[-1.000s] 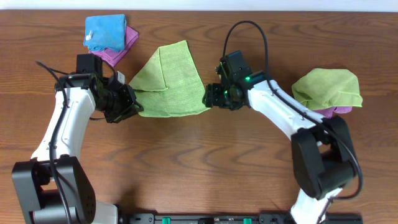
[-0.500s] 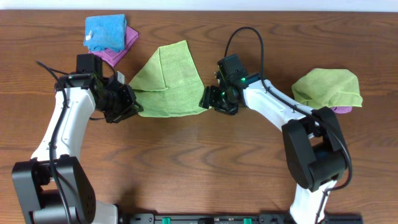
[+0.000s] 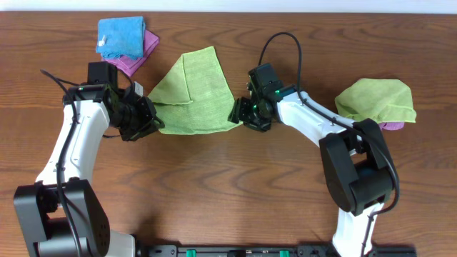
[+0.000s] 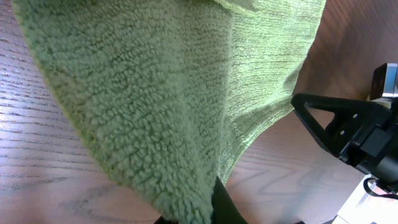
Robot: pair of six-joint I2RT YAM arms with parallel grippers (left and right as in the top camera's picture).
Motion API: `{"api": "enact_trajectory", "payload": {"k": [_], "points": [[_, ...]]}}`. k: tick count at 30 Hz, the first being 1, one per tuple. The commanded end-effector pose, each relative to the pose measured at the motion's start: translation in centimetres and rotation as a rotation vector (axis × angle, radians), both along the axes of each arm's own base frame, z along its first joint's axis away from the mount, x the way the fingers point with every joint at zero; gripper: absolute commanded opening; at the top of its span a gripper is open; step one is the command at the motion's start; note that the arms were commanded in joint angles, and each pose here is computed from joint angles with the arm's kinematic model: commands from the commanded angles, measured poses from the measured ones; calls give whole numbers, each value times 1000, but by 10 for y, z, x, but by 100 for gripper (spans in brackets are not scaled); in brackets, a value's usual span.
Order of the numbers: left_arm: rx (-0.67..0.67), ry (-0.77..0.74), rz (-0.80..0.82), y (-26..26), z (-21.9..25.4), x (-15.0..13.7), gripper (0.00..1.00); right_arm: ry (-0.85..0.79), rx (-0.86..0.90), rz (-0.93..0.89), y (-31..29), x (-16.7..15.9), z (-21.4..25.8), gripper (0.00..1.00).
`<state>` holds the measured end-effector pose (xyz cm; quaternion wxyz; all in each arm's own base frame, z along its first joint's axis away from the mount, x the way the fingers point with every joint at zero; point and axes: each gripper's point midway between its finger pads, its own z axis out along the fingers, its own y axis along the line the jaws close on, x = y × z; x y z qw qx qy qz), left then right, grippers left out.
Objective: Fold the cloth
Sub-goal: 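Lift and stretch the towel between both grippers, then lay it flat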
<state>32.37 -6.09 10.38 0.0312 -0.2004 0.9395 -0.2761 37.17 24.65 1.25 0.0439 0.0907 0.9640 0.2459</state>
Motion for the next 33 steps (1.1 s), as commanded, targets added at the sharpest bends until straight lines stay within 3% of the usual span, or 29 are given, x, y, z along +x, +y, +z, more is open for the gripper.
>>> {"api": "enact_trajectory", "payload": {"k": [1,18,21,24,25,26,33], "points": [[12,-11,-14,2,0,2,6,16,8,-16,1,0,-5,61],[12,-11,-14,2,0,2,6,53,-7,-9,6,-7,-23,57],[12,-12,-14,2,0,2,6,46,-3,-9,7,-4,-25,47],[12,-14,-14,2,0,3,6,27,5,-5,9,-1,-24,20],[10,-15,-14,2,0,3,6,18,8,-1,10,1,-23,7],[9,-15,-14,2,1,3,6,10,11,2,10,2,-23,1],[-25,-30,-13,-3,4,6,6,-109,34,21,0,21,16,1]]}}
